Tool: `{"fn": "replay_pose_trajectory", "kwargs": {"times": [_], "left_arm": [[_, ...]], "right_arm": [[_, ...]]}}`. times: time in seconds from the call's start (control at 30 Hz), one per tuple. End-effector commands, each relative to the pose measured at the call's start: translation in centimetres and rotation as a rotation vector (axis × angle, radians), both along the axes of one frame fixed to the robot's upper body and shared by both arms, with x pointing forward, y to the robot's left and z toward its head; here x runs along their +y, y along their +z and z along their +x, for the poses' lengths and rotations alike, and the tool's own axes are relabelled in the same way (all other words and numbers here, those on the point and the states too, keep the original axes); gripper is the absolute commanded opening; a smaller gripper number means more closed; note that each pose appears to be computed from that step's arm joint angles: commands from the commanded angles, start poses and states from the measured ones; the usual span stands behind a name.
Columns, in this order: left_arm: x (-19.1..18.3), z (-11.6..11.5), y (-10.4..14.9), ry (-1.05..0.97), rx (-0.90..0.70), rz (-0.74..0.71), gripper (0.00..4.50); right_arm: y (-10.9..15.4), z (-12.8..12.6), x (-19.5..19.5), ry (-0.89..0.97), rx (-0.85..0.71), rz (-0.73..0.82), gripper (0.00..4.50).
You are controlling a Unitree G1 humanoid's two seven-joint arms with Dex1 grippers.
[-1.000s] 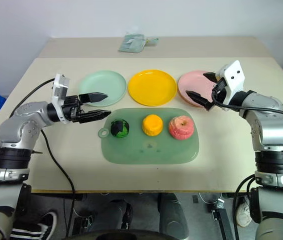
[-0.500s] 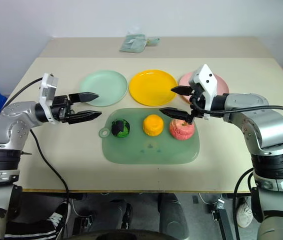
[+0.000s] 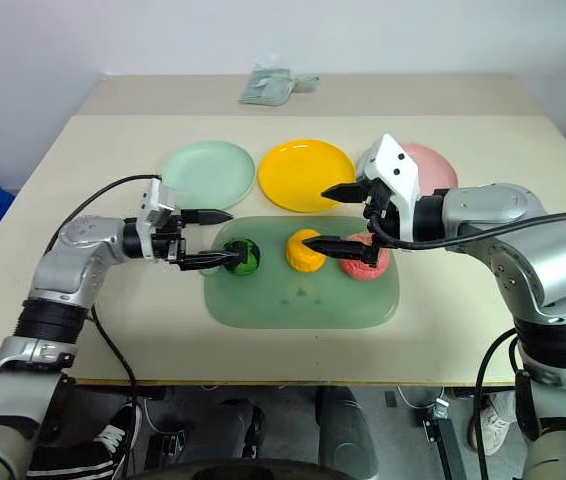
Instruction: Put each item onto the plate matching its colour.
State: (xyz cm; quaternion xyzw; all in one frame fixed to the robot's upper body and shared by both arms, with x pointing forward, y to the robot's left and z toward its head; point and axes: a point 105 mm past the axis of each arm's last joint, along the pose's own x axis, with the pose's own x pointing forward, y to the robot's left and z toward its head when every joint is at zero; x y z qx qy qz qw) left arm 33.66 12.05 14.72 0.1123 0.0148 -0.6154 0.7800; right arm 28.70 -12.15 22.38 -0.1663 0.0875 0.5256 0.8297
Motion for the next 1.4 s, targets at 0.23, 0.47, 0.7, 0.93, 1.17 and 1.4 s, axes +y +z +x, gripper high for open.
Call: {"fn": "replay_pose_trajectory", "kwargs": {"times": [0.23, 0.47, 0.7, 0.93, 1.17, 1.4], "left_arm": [[-2.4, 0.5, -1.9, -0.051, -0.07, 0.061, 4.5], [-2.2, 0.3, -3.2, -0.055, -0.044, 0.075, 4.5], [-2.4, 0.8, -2.8, -0.017, -0.129, 0.073, 3.65], [-2.6, 0.8, -1.7, -0.016, -0.099, 0.018, 3.65], [-2.2, 1.7, 1.7, 0.062, -0.046, -0.173, 3.65], [-1.0, 5.0, 3.5, 0.297, -0.164, -0.21, 3.65]], "right_arm": [[1.2, 0.3, -0.4, -0.04, -0.091, 0.023, 4.48], [1.3, 0.5, -0.7, -0.061, -0.107, 0.011, 4.48], [1.5, 0.6, -0.7, -0.068, -0.117, 0.004, 4.5], [1.9, 1.0, -0.5, -0.072, -0.136, 0.009, 4.5], [3.0, 2.2, -0.2, -0.113, -0.19, 0.067, 4.5], [3.5, 3.7, 1.2, -0.159, -0.245, 0.129, 4.5]]}}
